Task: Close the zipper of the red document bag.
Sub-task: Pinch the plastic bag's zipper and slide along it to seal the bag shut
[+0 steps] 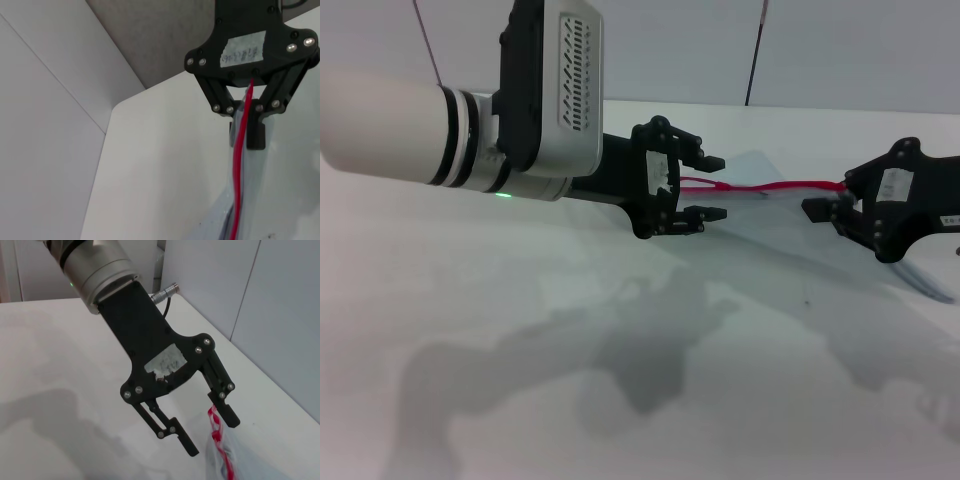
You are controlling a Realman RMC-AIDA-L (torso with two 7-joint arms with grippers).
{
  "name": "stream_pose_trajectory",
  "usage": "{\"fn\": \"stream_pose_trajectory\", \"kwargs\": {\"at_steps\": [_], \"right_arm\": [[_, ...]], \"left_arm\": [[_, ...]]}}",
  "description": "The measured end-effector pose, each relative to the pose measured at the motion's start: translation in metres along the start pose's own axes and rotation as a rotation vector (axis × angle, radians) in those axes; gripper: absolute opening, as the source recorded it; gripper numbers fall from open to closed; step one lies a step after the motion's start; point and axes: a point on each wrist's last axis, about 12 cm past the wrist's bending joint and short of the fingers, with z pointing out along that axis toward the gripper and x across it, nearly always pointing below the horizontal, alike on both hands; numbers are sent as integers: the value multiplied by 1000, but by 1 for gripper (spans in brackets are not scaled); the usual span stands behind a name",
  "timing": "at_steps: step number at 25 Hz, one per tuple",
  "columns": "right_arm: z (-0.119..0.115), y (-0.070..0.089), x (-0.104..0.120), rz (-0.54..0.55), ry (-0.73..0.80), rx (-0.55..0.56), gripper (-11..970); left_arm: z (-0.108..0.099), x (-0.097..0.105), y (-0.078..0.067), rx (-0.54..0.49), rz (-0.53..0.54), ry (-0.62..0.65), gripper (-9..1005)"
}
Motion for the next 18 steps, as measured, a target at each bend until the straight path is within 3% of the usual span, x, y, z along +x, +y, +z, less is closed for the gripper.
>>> {"fn": "stream_pose_trajectory", "kwargs": {"at_steps": [18], "right_arm": [[0, 0, 1, 4, 0, 1, 47]], "left_arm": [[0, -3, 2, -3, 12, -4, 490]]}}
